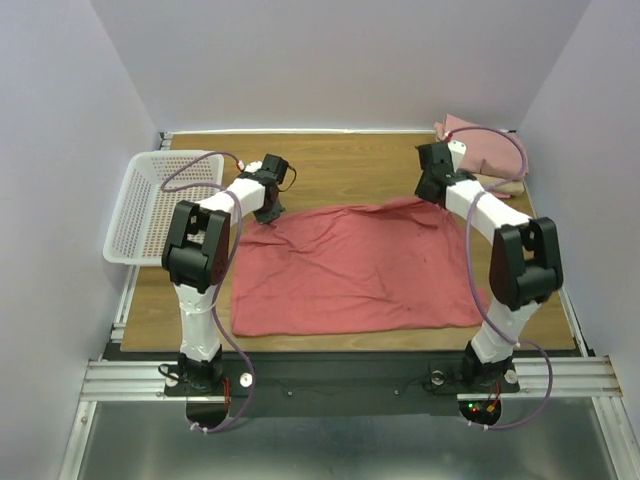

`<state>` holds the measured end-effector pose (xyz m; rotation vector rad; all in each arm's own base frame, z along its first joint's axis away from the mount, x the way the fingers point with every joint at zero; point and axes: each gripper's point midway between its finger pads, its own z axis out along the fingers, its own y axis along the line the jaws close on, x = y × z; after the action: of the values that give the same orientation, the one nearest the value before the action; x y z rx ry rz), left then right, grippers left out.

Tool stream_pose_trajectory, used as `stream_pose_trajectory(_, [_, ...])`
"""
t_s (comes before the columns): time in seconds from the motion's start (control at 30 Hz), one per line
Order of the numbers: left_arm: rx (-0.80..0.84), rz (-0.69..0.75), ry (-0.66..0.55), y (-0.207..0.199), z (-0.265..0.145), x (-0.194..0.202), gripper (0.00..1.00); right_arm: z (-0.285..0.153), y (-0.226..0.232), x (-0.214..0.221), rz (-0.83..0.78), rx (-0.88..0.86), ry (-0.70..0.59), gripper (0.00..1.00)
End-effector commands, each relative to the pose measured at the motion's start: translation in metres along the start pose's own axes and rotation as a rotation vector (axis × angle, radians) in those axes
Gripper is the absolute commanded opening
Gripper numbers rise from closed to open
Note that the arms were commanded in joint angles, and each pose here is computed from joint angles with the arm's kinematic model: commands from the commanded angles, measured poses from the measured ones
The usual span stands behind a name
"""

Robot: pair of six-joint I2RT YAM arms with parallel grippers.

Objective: Fold and stack the t-shirts
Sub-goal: Fold the tshirt

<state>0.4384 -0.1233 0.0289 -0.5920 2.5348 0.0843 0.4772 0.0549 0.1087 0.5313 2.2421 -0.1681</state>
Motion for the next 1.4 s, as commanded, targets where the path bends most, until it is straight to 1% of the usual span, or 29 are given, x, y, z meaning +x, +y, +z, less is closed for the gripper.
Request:
stream_pose_trajectory(0.0, [0.053,-0.013,-0.045,-0.005,-0.031,-0.005,0.0,-0.036,-0.003,-0.001,0.071,-0.056,-0.057,0.0])
stream_pose_trajectory(0.03, [0.059,-0.005,-0.044,-0.005,-0.035,0.001,0.0,-0.043,-0.006,0.003,0.07,-0.061,-0.056,0.0])
stream_pose_trajectory(0.07, [0.064,-0.012,-0.044,-0.006,-0.038,0.003,0.0,-0.061,-0.005,-0.002,0.081,-0.091,-0.082,0.0])
stream_pose_trajectory(0.1, [0.067,-0.01,-0.044,-0.005,-0.041,0.007,0.0,-0.063,-0.014,0.015,0.065,-0.084,-0.057,0.0])
stream_pose_trajectory(0.13, [0.065,-0.011,-0.045,-0.001,-0.045,0.013,0.0,-0.069,-0.017,0.019,0.074,-0.09,-0.055,0.0])
stream_pose_trajectory(0.17, [0.065,-0.02,-0.052,-0.001,-0.048,0.017,0.0,-0.085,-0.02,0.014,0.096,-0.123,-0.079,0.0])
stream_pose_trajectory(0.2, [0.051,-0.015,-0.04,0.007,-0.046,0.028,0.0,-0.086,-0.029,0.032,0.087,-0.115,-0.05,0.0])
stream_pose_trajectory(0.27, [0.065,-0.029,-0.049,0.009,-0.054,0.031,0.0,-0.098,-0.033,0.043,0.105,-0.146,-0.037,0.0])
stream_pose_trajectory(0.3, [0.065,-0.032,-0.05,0.012,-0.056,0.033,0.0,-0.112,-0.036,0.039,0.124,-0.174,-0.057,0.0])
stream_pose_trajectory(0.33, [0.058,-0.035,-0.045,0.018,-0.057,0.04,0.0,-0.113,-0.041,0.054,0.12,-0.172,-0.032,0.0])
stream_pose_trajectory(0.4, [0.05,-0.043,-0.045,0.024,-0.059,0.047,0.0,-0.128,-0.042,0.064,0.117,-0.205,-0.017,0.0])
stream_pose_trajectory(0.5, [0.048,-0.044,-0.04,0.03,-0.062,0.062,0.0,-0.136,-0.05,0.089,0.104,-0.198,0.03,0.0])
stream_pose_trajectory(0.7, [0.027,-0.063,-0.028,0.047,-0.063,0.08,0.0,-0.148,-0.065,0.111,0.108,-0.192,0.062,0.0])
stream_pose_trajectory(0.87, [0.016,-0.072,-0.022,0.057,-0.067,0.086,0.0,-0.156,-0.074,0.115,0.113,-0.189,0.068,0.0])
stream_pose_trajectory(1.07, [0.018,-0.07,-0.075,0.053,-0.086,0.062,0.0,-0.172,-0.077,0.088,0.114,-0.194,-0.002,0.0])
stream_pose_trajectory(1.13, [0.025,-0.073,-0.089,0.052,-0.092,0.057,0.0,-0.173,-0.075,0.085,0.108,-0.193,-0.003,0.0])
stream_pose_trajectory(1.27, [0.01,-0.08,-0.098,0.06,-0.092,0.06,0.0,-0.167,-0.075,0.097,0.095,-0.187,0.037,0.0])
stream_pose_trajectory(1.37, [0.01,-0.08,-0.068,0.065,-0.084,0.074,0.0,-0.164,-0.076,0.109,0.091,-0.187,0.068,0.0])
